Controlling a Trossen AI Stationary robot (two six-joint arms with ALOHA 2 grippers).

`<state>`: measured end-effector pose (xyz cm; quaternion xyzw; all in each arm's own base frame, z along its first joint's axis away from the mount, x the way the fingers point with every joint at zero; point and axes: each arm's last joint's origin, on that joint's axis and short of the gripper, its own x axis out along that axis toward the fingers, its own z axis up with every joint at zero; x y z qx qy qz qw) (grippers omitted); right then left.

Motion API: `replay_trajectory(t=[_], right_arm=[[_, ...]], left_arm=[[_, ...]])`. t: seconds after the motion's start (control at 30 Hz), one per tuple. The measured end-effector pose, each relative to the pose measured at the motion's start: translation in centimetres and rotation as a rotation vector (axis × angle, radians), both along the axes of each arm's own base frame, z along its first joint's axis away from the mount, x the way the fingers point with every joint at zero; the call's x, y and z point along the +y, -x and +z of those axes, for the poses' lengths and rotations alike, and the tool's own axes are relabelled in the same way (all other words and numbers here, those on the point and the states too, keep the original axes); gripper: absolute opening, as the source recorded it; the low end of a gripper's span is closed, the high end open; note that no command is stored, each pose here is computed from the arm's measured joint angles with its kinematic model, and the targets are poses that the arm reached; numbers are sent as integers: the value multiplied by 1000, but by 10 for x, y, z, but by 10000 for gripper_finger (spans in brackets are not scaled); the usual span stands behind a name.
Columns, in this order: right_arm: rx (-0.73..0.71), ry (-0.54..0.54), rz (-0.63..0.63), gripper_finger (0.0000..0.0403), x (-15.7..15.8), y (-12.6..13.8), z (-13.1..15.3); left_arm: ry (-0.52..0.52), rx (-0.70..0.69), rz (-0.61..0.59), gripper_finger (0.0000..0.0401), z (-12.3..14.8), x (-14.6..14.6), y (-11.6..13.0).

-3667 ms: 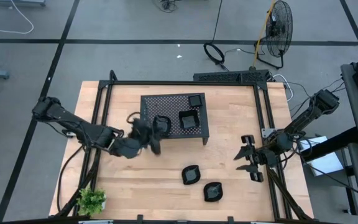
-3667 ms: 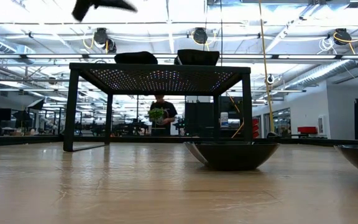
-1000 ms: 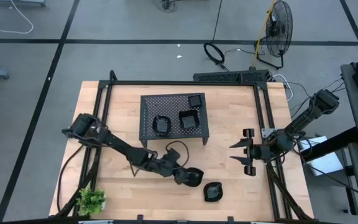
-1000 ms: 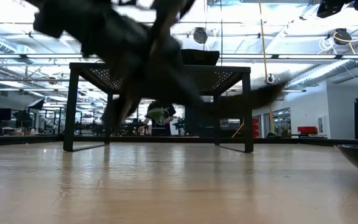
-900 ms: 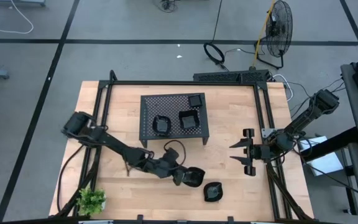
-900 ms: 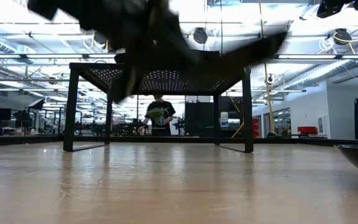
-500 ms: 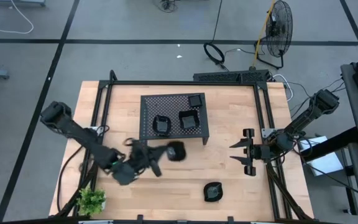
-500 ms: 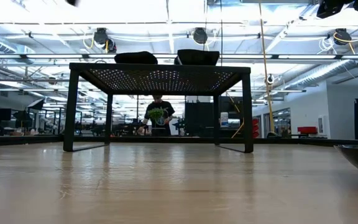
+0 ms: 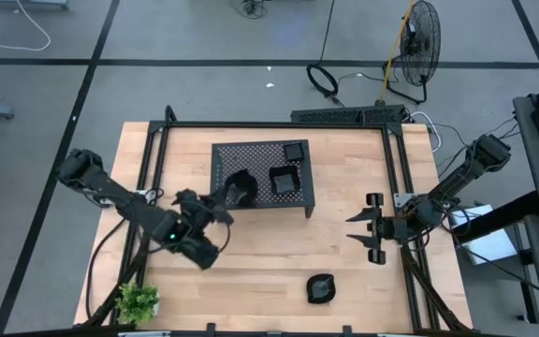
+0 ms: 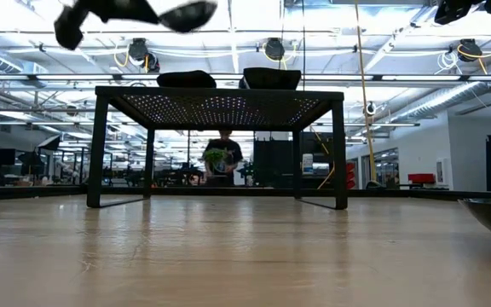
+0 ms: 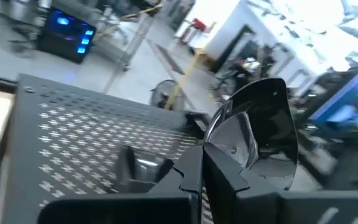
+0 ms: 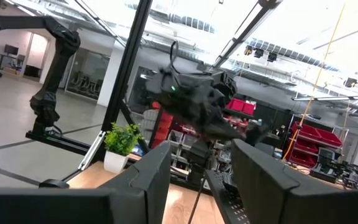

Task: Pick & Place Mini shaped plates
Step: Stack the leaf-shaped plate onto the stacked leaf-shaped plate on the shelf

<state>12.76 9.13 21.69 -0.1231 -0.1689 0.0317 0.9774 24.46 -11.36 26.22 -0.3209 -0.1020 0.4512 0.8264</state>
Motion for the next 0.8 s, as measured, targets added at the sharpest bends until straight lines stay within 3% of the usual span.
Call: replay_trajectory(t=[0.33,0.8], right_arm=[[0,0,0,155,0,0,0],[0,0,0,155,0,0,0]], left_arm=[[98,95,73,16,-7,34,-10],[146,83,73,42,-8,36,-11]])
